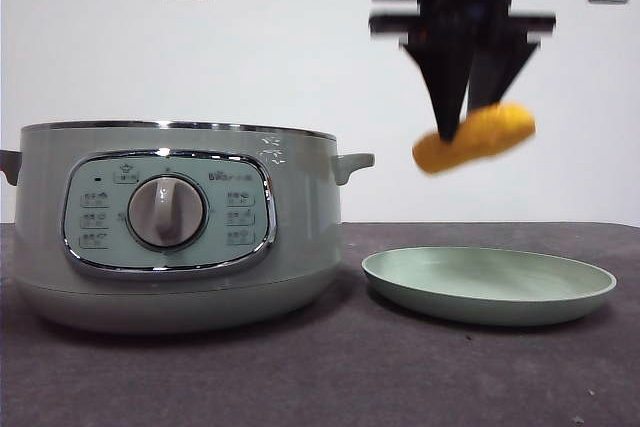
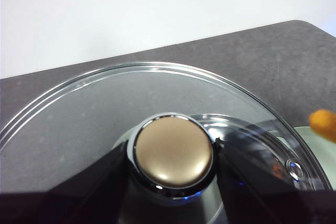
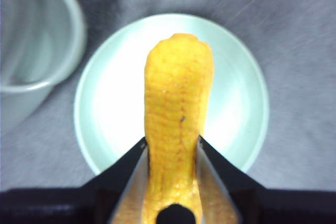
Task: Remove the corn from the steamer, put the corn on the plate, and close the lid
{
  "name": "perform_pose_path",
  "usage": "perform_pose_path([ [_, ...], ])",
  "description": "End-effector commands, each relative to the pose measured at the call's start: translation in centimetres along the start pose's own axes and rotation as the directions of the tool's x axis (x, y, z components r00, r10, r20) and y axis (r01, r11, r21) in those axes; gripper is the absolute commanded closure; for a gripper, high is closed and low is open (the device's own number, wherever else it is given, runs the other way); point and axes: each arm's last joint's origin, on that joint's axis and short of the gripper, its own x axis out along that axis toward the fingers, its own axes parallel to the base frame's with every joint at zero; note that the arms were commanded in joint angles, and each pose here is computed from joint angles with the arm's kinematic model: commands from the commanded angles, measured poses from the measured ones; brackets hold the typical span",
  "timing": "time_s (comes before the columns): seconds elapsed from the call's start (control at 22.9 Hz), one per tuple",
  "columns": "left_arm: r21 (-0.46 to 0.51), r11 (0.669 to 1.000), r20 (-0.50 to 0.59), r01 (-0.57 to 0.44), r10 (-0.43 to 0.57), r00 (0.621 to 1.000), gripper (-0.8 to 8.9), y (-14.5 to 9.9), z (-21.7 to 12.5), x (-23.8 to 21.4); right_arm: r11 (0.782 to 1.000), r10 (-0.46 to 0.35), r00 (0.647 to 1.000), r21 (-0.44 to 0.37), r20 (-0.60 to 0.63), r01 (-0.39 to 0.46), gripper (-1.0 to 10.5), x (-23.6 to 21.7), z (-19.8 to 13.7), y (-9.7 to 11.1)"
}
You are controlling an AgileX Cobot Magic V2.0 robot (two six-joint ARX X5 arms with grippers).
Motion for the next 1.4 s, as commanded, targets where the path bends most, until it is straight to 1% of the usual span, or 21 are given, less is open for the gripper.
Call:
perform_pose_path([
  [0.04, -0.016, 1.000, 0.078, 0.007, -0.006, 0.997, 8.22, 0.0, 0.9, -0.6, 1.000, 0.001, 1.000, 0.012, -0.008, -0.001, 9.6, 2.8, -0.8, 0.5],
  [0.26, -0.017, 1.000, 0.080, 0.007, -0.005, 0.997, 8.22, 0.0, 0.9, -0.6, 0.999, 0.002, 0.999, 0.037, 0.048, -0.004, 9.6, 7.2, -2.3, 1.0],
  [0.53, -0.017, 1.000, 0.081, 0.007, -0.006, 0.997, 8.22, 0.0, 0.9, -0.6, 0.998, -0.005, 1.000, 0.067, -0.008, 0.006, 9.6, 9.5, -4.2, -0.3],
  [0.74, -0.018, 1.000, 0.081, 0.008, -0.006, 0.997, 8.22, 0.0, 0.9, -0.6, 0.995, -0.013, 1.000, 0.099, -0.021, 0.015, 9.4, 10.1, -4.5, -1.4],
  [0.79, -0.017, 1.000, 0.080, 0.011, -0.009, 0.997, 8.22, 0.0, 0.9, -0.6, 0.994, -0.004, 1.000, 0.105, -0.022, 0.007, 9.2, 10.1, -4.5, -1.6],
  [0.83, -0.017, 1.000, 0.080, 0.018, -0.017, 0.997, 8.22, 0.0, 0.9, -0.6, 0.994, 0.007, 1.000, 0.111, -0.023, -0.004, 8.8, 10.1, -4.5, -1.7],
  [0.92, -0.019, 0.999, 0.079, 0.032, -0.030, 0.996, 8.22, -0.1, 0.9, -0.6, 0.993, 0.019, 1.000, 0.121, -0.024, -0.016, 7.2, 10.2, -4.5, -2.0],
  [1.01, -0.031, 0.999, 0.077, 0.032, -0.030, 0.997, 8.22, -0.1, 0.9, -0.5, 0.991, 0.027, 0.999, 0.132, -0.019, -0.024, 5.9, 10.2, -4.5, -2.1],
  [1.05, -0.034, 0.999, 0.075, 0.033, -0.030, 0.997, 8.22, -0.1, 0.9, -0.5, 0.990, 0.027, 1.000, 0.136, -0.016, -0.024, 5.5, 10.2, -4.4, -2.1],
  [1.09, -0.034, 0.999, 0.073, 0.033, -0.030, 0.997, 8.22, -0.1, 0.9, -0.4, 0.990, 0.026, 1.000, 0.140, -0.012, -0.024, 5.3, 10.2, -4.4, -2.1],
  [1.23, -0.034, 0.999, 0.063, 0.037, -0.035, 0.997, 8.22, -0.2, 0.9, -0.1, 0.990, 0.026, 1.000, 0.142, -0.005, -0.025, 5.3, 10.0, -4.4, -2.1],
  [1.4, -0.034, 0.993, 0.040, 0.111, -0.109, 0.993, 8.22, -0.5, 0.8, 0.7, 0.989, 0.026, 0.999, 0.147, 0.033, -0.030, 5.4, 8.7, -4.4, -2.3],
])
